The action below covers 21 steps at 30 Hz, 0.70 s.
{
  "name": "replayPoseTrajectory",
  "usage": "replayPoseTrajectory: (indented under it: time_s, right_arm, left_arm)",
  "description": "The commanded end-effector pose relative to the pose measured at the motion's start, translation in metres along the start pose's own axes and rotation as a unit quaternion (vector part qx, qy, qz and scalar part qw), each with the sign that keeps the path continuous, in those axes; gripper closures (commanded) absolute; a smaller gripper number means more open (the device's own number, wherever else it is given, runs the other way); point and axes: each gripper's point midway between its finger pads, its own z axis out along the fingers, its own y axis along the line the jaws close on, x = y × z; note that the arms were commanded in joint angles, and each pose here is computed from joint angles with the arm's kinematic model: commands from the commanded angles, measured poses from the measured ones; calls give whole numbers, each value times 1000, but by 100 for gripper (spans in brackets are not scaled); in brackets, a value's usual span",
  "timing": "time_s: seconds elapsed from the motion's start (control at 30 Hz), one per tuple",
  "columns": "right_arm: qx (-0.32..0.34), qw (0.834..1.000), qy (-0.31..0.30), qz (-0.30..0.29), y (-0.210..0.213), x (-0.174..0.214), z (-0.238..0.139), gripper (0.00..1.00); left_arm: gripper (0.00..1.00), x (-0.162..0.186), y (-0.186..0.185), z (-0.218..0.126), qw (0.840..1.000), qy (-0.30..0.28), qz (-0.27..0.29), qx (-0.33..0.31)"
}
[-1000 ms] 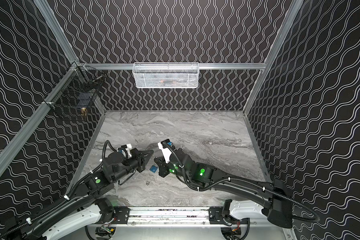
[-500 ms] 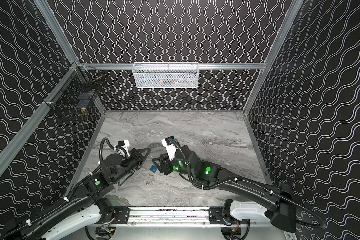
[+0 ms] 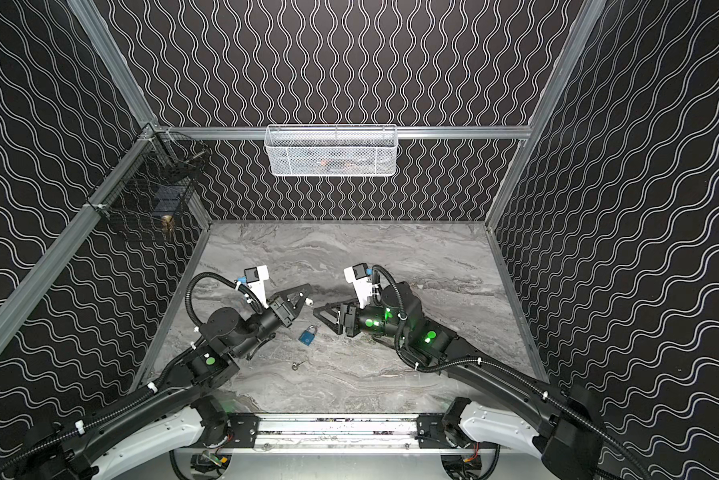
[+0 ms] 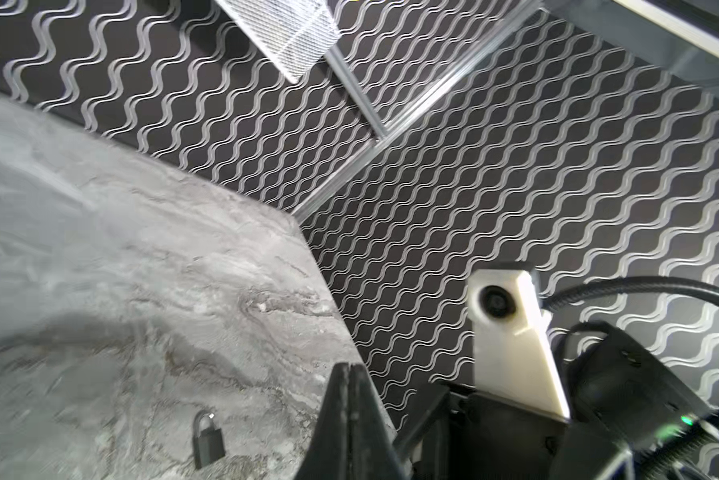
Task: Unlock with the key
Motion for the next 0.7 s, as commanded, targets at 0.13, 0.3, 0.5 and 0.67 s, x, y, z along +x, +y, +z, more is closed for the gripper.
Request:
replayPoseTrajectory:
  time_s: [0.13,0.3,0.5,0.67]
  right_arm:
    - [-47,998,-29,-9,19,-21,6,44]
    - [-61,998,-30,-11,22,-25,12,47]
    - [-79,996,-30,-16,25,-24,13,56]
    - [-85,996,-26,-13,23,-21,15,66]
  left_arm:
    - [100,-15,-32,-1,996,-30,30,73]
    - [100,-16,-39,1,995,-30,27,93]
    - [100,-17,-46,1,994,-28,26,105]
    - [100,-19,-48,1,993,-28,29,106]
